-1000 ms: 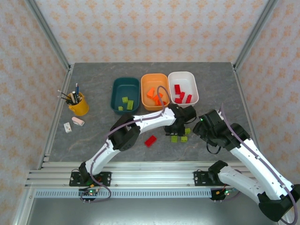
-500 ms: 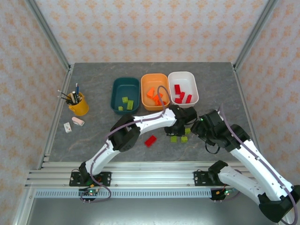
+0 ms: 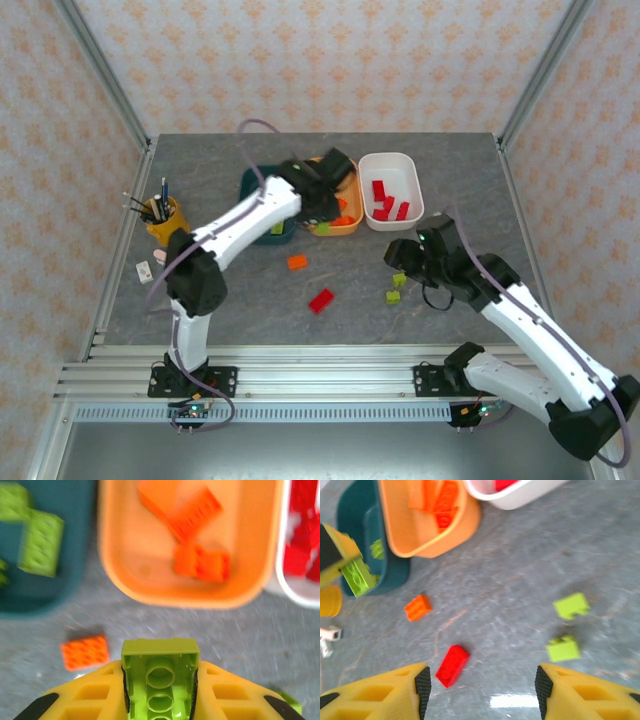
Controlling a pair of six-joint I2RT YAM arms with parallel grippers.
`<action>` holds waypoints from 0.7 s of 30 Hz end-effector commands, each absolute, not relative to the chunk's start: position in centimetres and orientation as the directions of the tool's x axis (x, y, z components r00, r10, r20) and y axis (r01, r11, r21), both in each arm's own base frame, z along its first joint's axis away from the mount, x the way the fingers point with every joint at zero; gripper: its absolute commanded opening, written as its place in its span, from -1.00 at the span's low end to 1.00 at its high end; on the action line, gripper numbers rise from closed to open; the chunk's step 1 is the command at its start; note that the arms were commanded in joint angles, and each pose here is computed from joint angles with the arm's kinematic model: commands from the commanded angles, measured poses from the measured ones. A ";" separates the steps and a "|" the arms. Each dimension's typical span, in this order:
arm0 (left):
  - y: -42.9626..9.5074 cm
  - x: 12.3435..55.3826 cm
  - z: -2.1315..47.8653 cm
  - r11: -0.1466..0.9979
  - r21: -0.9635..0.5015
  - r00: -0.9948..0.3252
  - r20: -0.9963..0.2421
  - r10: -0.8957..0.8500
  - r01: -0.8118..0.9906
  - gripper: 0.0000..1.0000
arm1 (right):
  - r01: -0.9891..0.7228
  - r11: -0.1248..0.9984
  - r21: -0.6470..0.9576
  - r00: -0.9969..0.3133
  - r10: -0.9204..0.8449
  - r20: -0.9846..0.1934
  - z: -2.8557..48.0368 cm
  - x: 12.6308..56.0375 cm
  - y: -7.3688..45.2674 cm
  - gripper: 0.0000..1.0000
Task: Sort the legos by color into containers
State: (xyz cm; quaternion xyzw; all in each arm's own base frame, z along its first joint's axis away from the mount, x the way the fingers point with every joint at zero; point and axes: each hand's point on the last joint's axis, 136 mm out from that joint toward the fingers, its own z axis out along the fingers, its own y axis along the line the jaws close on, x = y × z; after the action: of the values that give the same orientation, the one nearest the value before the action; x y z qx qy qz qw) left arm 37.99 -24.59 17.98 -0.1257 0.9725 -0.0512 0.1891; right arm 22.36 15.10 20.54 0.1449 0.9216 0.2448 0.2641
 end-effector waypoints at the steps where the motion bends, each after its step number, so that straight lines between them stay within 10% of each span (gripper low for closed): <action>1: -19.3 39.4 17.0 0.968 -0.048 -0.904 -0.351 -0.246 -0.245 -0.39 | -0.079 0.774 0.628 -0.788 0.338 -0.515 25.0 25.4 20.3 0.20; 21: -11.7 53.7 7.8 0.914 -0.139 -0.858 -0.316 -0.405 -0.380 -0.38 | -0.040 0.749 0.662 -0.844 0.329 -0.424 23.4 33.0 29.0 0.21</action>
State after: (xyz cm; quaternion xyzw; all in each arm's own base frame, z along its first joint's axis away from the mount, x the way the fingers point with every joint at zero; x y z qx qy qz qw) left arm 52.11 -11.09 6.98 -0.2044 0.9669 -0.0106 0.1522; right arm 32.71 28.58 22.47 0.0771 0.8996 0.3392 0.2640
